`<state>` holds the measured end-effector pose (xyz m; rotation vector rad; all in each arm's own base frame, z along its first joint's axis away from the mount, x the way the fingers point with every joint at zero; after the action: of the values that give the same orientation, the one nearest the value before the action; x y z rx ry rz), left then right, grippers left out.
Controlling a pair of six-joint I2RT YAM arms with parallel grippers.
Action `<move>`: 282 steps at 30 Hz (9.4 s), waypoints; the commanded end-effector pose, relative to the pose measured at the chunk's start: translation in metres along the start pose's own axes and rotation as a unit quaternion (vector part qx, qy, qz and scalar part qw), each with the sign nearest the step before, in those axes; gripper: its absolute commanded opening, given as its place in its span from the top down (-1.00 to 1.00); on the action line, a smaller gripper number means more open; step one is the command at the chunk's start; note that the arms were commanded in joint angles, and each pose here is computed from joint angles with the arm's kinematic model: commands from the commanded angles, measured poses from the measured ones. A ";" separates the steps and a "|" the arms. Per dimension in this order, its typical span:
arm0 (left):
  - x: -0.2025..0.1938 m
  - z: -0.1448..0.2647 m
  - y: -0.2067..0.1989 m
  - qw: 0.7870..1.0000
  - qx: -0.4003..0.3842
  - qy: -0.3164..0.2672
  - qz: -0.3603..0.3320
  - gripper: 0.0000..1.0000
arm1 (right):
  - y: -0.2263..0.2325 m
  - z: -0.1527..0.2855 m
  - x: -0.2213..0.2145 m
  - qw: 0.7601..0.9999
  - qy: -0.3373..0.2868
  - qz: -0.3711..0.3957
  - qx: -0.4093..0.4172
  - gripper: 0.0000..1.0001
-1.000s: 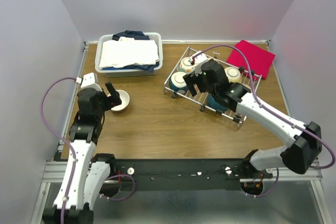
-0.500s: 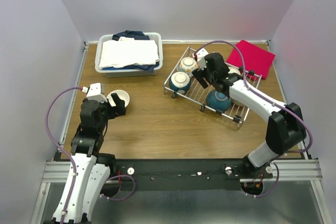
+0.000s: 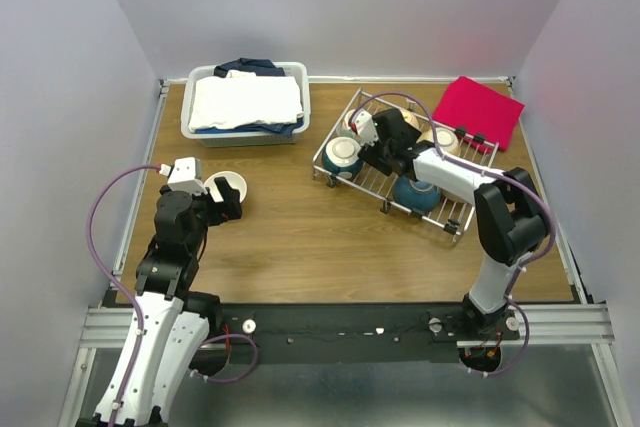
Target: Unload the bowls from the dish rack
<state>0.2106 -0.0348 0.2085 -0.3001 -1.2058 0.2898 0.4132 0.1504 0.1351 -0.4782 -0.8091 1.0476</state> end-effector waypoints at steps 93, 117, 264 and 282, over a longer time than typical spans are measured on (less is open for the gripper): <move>0.002 -0.003 0.001 1.000 0.013 0.000 -0.003 -0.98 | 0.003 -0.021 0.032 0.993 0.023 0.088 -0.081 -0.87; -0.001 -0.006 0.004 1.000 0.027 0.006 0.001 -0.98 | 0.024 -0.068 -0.009 0.995 0.029 0.090 -0.038 -0.90; -0.021 -0.078 -0.169 0.938 -0.245 0.095 0.225 1.00 | 0.024 0.226 0.119 0.626 -0.434 -0.518 0.390 -0.17; 0.009 -0.049 -0.072 0.995 0.019 0.065 0.068 1.00 | 0.018 0.197 0.077 0.780 -0.324 -0.474 0.250 -1.00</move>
<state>0.2661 -0.1385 0.1999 -0.5248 -0.9755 0.3453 0.2627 0.2395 0.2854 0.9628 -1.1365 0.3627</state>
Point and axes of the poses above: each gripper's point midway between its finger pads, its own z axis back along the fingers, its own y axis along the line the jaws close on, x = y × z, the point moved 4 cm from there along z, back along the fingers, and after that the axes turned 9 degrees about z, right-handed, at the moved point
